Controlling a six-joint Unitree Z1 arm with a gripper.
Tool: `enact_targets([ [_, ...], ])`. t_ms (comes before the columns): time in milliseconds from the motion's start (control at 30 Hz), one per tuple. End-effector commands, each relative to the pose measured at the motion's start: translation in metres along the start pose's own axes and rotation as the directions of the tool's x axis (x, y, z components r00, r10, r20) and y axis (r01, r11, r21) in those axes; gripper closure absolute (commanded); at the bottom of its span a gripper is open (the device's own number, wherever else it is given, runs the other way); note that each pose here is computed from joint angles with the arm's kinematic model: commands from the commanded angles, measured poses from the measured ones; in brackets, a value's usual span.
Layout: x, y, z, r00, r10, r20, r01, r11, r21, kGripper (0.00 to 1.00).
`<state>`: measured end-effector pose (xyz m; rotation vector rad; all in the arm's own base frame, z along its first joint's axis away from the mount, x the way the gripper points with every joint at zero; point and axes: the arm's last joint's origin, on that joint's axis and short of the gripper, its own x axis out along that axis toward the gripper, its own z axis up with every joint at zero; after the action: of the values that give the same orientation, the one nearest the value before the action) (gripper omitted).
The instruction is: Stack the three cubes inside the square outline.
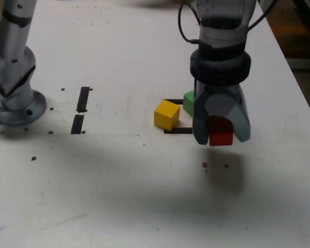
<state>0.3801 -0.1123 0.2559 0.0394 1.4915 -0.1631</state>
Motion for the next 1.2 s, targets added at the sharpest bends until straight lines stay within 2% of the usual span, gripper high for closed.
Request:
enact_targets([
  [0, 0.006, 0.002, 0.005, 1.0000, -0.001, -0.001, 0.001, 1.000, 0.014, 0.85],
  [233, 0.027, 0.028, 0.023, 0.9998, -0.016, -0.015, 0.017, 0.995, 0.098, 0.85],
  [500, 0.026, 0.067, 0.021, 0.9998, 0.012, -0.015, -0.010, 0.992, 0.125, 0.85],
  [733, 0.020, 0.101, -0.005, 0.9990, 0.026, -0.035, -0.023, 0.996, 0.088, 0.85],
  [933, 0.009, 0.123, -0.040, 0.9991, 0.025, -0.033, -0.023, 0.998, 0.059, 0.85],
  [1033, 0.005, 0.123, -0.057, 0.9991, 0.013, -0.041, -0.011, 0.998, 0.054, 0.85],
  [1167, 0.004, 0.112, -0.074, 0.9982, -0.023, -0.056, 0.026, 0.997, 0.067, 0.85],
])
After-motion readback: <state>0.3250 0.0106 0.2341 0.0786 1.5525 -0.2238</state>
